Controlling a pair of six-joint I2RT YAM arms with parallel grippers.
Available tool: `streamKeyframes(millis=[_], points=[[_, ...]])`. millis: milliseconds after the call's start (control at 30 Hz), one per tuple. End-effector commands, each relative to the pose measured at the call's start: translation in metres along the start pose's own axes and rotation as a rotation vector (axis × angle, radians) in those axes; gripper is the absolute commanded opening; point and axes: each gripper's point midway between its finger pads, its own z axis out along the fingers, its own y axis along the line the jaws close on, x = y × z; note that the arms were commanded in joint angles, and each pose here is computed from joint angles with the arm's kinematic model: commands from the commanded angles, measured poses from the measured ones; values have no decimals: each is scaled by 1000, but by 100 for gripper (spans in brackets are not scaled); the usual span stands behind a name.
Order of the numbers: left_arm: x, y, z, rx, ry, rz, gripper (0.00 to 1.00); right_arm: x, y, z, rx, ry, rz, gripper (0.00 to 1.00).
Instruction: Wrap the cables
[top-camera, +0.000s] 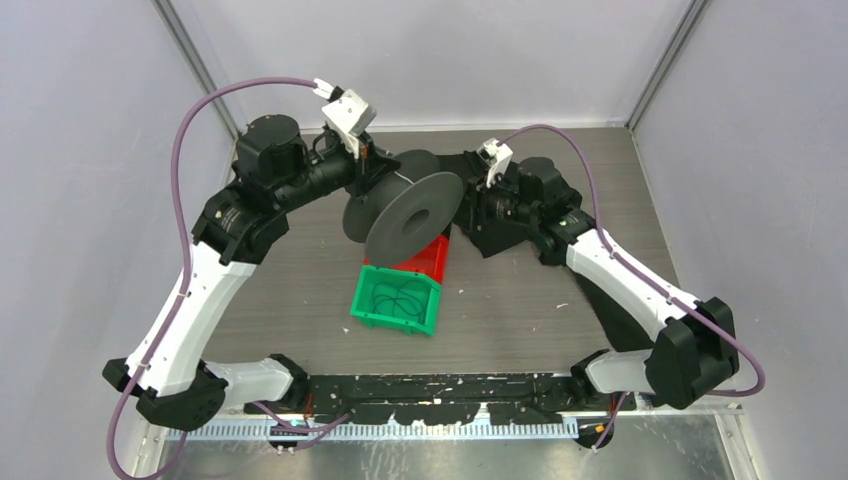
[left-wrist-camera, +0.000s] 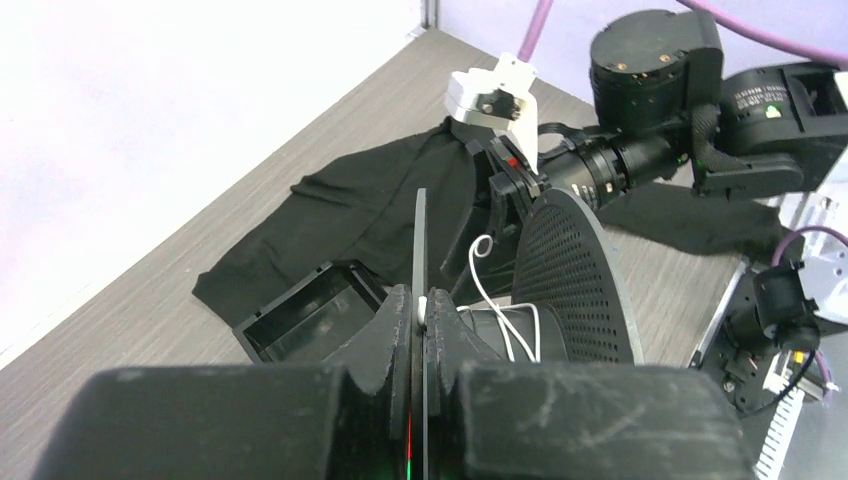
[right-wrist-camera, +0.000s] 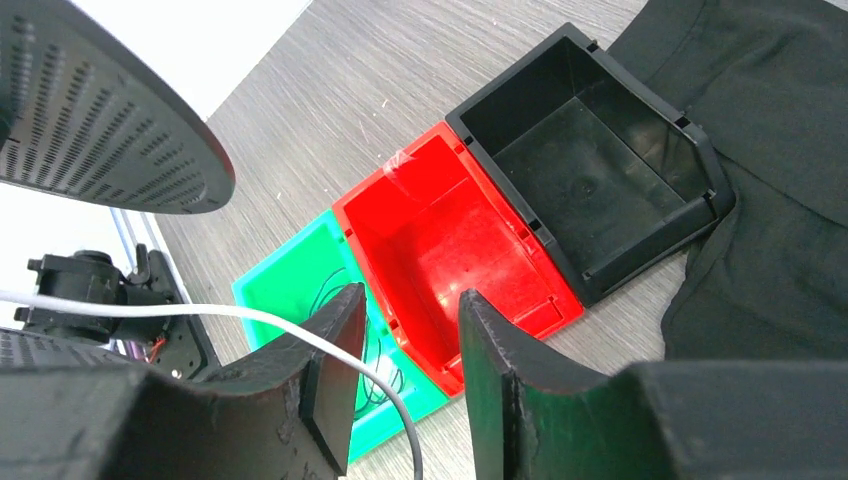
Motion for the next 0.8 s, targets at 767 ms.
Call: streamKeyframes(millis=[767], points=[[-47, -30, -49, 181, -36, 149, 0, -59, 9, -93, 148, -216, -109, 60]])
